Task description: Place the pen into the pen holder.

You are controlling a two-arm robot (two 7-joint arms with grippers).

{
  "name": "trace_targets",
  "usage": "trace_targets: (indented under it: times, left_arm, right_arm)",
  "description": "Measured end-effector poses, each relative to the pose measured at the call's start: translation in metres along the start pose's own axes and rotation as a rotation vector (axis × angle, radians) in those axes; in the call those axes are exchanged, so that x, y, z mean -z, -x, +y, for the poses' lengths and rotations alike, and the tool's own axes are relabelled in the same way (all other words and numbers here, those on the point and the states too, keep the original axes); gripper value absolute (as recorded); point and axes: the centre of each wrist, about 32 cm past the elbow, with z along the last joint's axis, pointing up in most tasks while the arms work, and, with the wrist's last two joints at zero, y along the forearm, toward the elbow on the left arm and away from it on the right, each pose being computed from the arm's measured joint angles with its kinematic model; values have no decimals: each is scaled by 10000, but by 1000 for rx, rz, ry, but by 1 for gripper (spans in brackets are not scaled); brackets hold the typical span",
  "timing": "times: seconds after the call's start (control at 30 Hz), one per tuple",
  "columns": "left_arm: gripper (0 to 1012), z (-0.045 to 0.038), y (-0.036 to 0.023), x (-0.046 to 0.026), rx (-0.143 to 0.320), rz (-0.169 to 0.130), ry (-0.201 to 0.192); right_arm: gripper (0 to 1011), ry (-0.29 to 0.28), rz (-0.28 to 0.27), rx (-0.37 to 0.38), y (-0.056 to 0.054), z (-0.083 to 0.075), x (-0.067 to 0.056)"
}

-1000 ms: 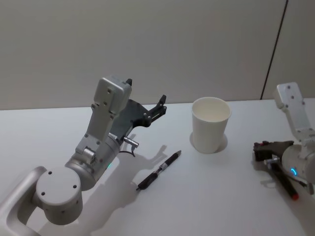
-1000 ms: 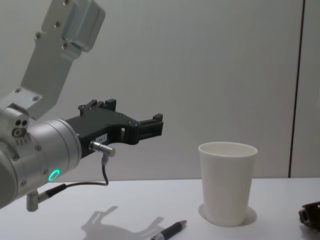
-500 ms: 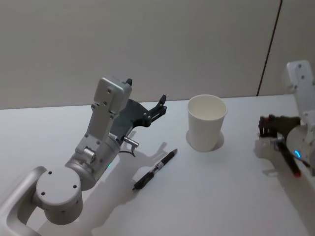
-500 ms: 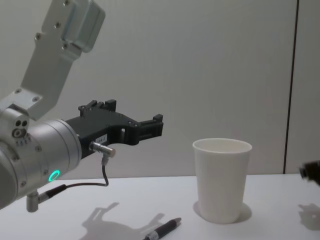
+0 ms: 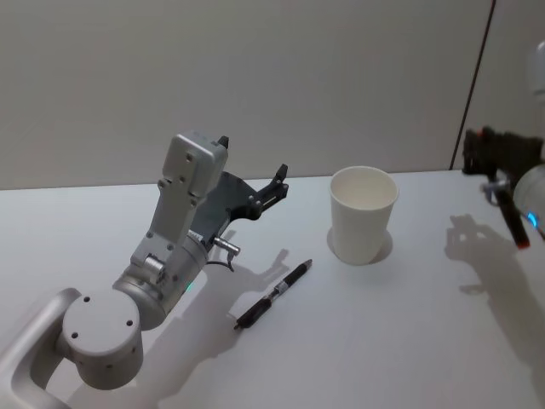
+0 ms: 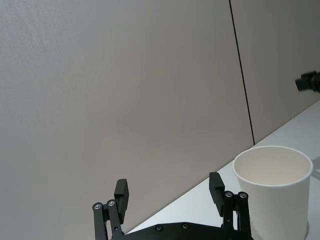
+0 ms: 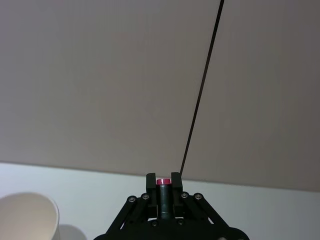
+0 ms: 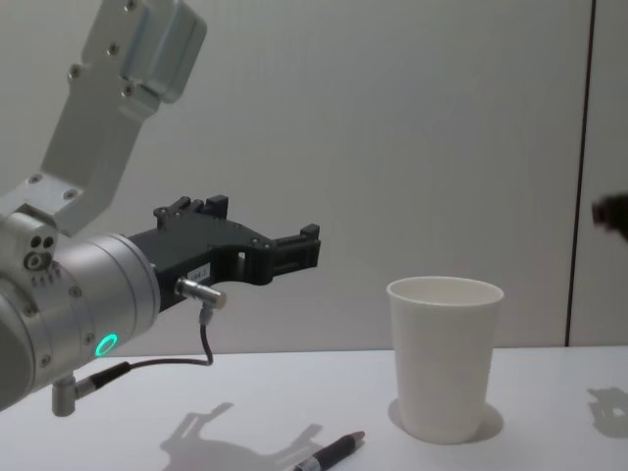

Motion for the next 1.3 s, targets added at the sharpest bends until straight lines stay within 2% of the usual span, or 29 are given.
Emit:
trace_targets:
  times: [0.4,0.5,0.63,0.73,0.93,1.1,1.3]
  left_arm:
    - [1001,0,0,0,0,0,0]
    - [1001,0,0,0,0,0,0]
    - [1001,0,0,0,0,0,0]
    - [1001,0,0,0,0,0,0]
    - [1001,0,0,0,0,0,0]
    - [1001,0,0,0,0,0,0]
    - [1001,0,0,0,0,0,0]
  right_arm:
    - [165,-186,26,29,-75,-91,-283]
    - [165,-251,36,39,-103,-119,-383]
    - [165,-300,43,47,-127,-139,-465]
    - [165,-367,53,58,-155,-163,-568]
    - [165,-463,65,70,-188,-186,-712]
    - [165,-508,64,70,-182,-182,-747]
    - [165,-511,49,45,-112,-130,-706]
